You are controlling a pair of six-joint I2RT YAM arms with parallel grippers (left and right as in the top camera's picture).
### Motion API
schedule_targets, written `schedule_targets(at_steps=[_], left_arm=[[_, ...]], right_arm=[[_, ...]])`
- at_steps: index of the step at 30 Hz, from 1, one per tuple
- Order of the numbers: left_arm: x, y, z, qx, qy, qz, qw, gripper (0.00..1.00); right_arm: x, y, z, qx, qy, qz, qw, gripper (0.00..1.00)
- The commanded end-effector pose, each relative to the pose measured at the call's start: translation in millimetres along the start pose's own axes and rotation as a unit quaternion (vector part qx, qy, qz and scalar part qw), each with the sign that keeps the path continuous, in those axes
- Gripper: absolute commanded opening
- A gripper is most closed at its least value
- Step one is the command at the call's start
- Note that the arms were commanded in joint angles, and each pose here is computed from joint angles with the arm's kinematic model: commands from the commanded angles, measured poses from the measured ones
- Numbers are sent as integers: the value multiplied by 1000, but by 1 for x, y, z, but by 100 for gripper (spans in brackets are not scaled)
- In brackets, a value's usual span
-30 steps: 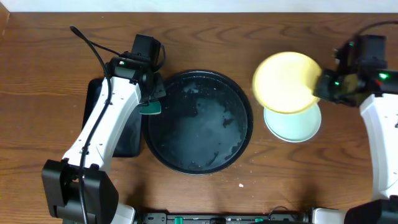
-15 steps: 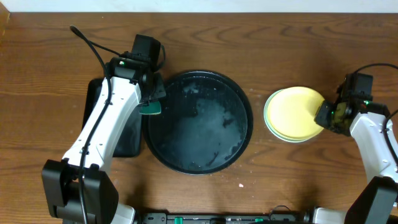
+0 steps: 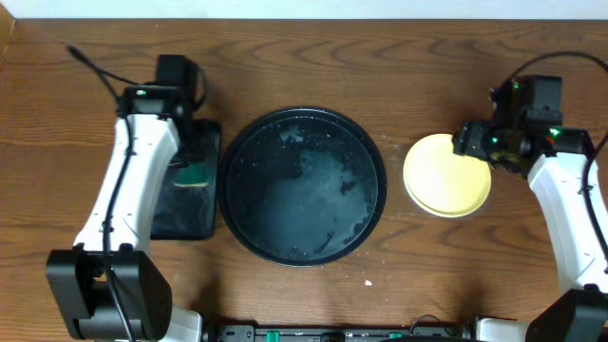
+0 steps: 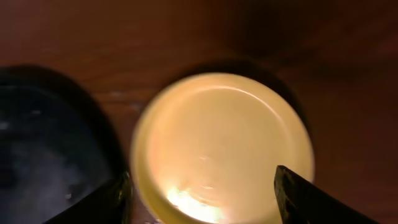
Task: Clean dirty plates on tray and stack at the side
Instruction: 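Lower the sponge into the black dish with the left gripper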
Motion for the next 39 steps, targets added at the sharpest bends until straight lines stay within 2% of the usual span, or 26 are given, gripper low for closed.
schedule_targets(at_steps=[1,9,10,13,16,19,22,25,26,27,28,33,34,39], left_arm=[[-5,-16,26,-18,5,3,1000,7],[13,-78,43,-33,23,58,998,8],[15,-81,43,-34,22,64,997,11],[16,-83,43,-36,35,69,996,31],[16,-82,43,-36,48,67,996,39],[14,-67,42,-27,48,65,996,43],[6,-29,38,0,51,42,998,47],[-6,22,37,34,59,-25,997,50],[-7,36,39,38,62,-51,996,50],[-8,45,40,42,64,-67,995,66],[-7,51,41,43,65,-76,994,73],[-3,81,45,52,69,-123,989,75],[-3,81,45,52,69,-124,989,75],[-3,80,45,52,69,-122,989,75]], right_arm=[[-1,6,31,-28,40,-7,999,72],[8,3,52,-17,79,-5,997,79],[8,3,52,-17,79,-5,997,79],[8,3,52,-17,79,-5,997,79],[11,3,51,-16,79,1,997,79],[12,3,52,-21,83,5,996,79],[12,5,59,-41,97,6,994,79],[3,14,68,-62,134,-8,989,79],[-3,22,72,-65,147,-16,987,79],[-8,30,74,-66,152,-22,986,81],[-12,37,76,-67,153,-28,986,83],[-43,117,94,-83,162,-106,978,99],[-47,143,98,-90,166,-139,972,99],[-31,201,97,-102,172,-197,960,99]])
Point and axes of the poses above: each gripper's point midway between its finger pads, its own y axis back along the fingers, its own z axis along the line the jaws close on, x = y × z, the point moved 2 cm from there along y, back along the fingers, and after that the axes turned 1 degree about -y, right-handed, at the moved point
